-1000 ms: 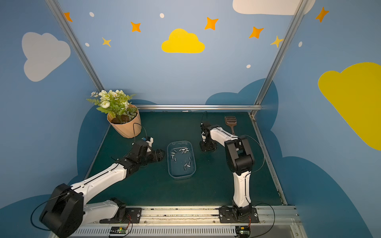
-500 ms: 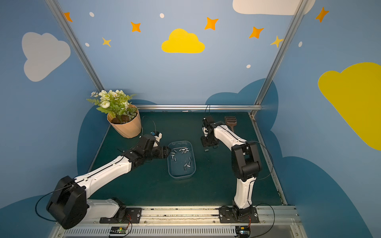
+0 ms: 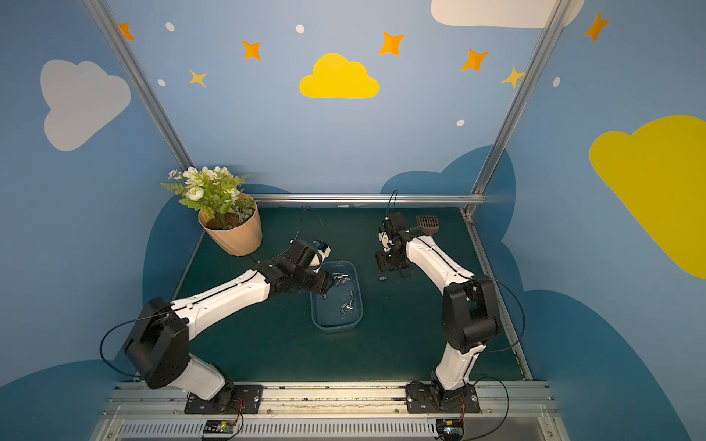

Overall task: Take out the socket from the storage box
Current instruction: Pick up the socket head from the storage box.

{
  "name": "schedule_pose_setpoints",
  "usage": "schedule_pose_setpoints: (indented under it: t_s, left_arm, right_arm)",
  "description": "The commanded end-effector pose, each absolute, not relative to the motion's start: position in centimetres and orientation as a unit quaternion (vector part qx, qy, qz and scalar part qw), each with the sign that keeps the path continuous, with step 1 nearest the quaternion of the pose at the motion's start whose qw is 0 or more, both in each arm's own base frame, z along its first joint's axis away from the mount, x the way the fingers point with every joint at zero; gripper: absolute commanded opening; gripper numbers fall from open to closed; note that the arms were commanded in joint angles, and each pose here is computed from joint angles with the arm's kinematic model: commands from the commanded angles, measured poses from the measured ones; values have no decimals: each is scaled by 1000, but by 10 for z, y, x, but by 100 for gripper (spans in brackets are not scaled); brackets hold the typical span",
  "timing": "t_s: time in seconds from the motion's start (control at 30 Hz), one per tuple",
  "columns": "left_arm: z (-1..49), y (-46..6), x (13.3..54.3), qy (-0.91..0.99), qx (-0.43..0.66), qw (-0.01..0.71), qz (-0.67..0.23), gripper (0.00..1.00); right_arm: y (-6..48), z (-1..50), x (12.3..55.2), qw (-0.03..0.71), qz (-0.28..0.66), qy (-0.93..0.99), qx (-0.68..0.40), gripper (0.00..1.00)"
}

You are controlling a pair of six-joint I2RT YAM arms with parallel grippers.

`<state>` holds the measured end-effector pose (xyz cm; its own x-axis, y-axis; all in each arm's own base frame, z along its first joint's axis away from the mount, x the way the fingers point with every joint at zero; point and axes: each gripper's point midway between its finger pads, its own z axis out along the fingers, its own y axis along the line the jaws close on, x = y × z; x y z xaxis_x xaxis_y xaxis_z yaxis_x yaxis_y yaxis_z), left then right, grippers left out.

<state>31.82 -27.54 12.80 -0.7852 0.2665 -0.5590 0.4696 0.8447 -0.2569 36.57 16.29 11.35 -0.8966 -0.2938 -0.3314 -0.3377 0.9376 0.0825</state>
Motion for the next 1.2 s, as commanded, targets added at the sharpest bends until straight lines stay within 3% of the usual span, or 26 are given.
schedule_pose_setpoints:
  t_s: [0.0, 0.23, 0.57, 1.17]
  left_arm:
    - [119, -281, 310, 926, 241, 229, -180, 55]
    - [96, -307, 308, 927, 257, 186, -201, 53]
    - [67, -333, 297, 937, 258, 122, -202, 41]
    - [30, -346, 293, 953, 233, 80, -178, 31]
  right_arm:
    - [161, 120, 361, 165, 81, 971, -156, 59]
    - [157, 113, 355, 157, 83, 973, -149, 59]
    - [154, 109, 352, 154, 86, 974, -145, 59]
    - [153, 102, 348, 146, 87, 975, -142, 59]
